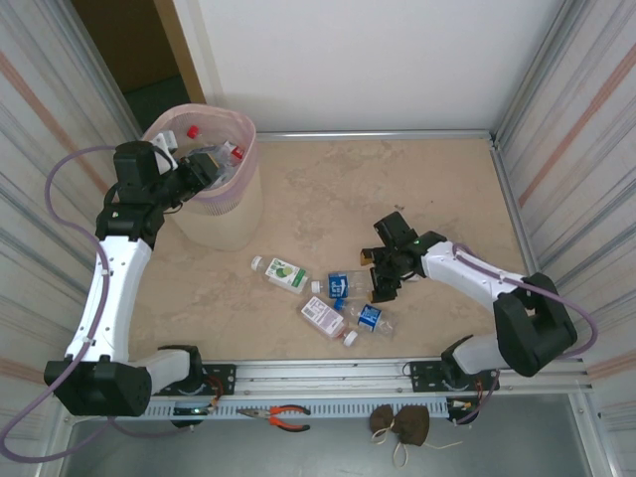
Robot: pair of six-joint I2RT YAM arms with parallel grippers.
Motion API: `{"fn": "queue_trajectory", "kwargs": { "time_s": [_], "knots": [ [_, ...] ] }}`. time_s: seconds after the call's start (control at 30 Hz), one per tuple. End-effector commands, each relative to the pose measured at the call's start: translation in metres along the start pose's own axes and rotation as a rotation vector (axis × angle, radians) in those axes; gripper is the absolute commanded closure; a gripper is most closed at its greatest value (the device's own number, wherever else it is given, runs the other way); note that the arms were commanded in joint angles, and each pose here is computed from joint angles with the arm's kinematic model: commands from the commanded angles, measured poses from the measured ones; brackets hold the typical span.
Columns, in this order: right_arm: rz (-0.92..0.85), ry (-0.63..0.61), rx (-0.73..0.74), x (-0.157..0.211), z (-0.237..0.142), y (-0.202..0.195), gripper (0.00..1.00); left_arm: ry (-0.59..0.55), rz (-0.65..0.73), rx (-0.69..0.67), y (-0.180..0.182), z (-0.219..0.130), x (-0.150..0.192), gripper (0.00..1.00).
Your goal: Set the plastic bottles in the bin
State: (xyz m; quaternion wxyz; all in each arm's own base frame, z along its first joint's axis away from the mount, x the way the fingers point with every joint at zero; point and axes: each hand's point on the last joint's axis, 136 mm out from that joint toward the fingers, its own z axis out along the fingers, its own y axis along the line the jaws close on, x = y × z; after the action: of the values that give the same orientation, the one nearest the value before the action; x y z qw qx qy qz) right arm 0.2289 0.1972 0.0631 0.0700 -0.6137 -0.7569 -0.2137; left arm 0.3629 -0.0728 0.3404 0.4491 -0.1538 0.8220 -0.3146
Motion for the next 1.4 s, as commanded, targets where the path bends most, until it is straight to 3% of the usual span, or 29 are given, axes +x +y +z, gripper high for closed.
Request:
{"fn": "queue_trajectory", "kwargs": {
  "time_s": [0.0, 0.3, 0.53, 0.87, 1.1, 1.37],
  "knots": [
    [0.058, 0.013, 0.026, -0.003, 0.01, -0.003, 0.19, 0.025, -0.025, 0.006, 0.0, 0.002, 0.008, 0.66],
    [0.082, 0.019, 0.057, -0.014, 0.03, -0.001, 0.24, 0.02, -0.035, 0.003, -0.001, 0.0, 0.005, 0.66],
    [0.086, 0.022, 0.063, -0.018, 0.038, 0.0, 0.37, 0.026, -0.037, -0.001, -0.001, 0.0, 0.006, 0.66],
    [0.101, 0.023, -0.007, -0.023, 0.02, 0.012, 0.47, 0.021, -0.031, 0.032, -0.012, 0.0, 0.006, 0.67],
    [0.116, 0.035, -0.166, -0.024, -0.024, 0.04, 0.49, 0.004, -0.03, 0.204, -0.048, 0.004, 0.007, 0.65],
    [0.163, 0.057, -0.385, -0.024, -0.082, 0.077, 0.52, -0.026, 0.059, 0.492, -0.114, 0.008, 0.023, 0.47]
  ]
}}
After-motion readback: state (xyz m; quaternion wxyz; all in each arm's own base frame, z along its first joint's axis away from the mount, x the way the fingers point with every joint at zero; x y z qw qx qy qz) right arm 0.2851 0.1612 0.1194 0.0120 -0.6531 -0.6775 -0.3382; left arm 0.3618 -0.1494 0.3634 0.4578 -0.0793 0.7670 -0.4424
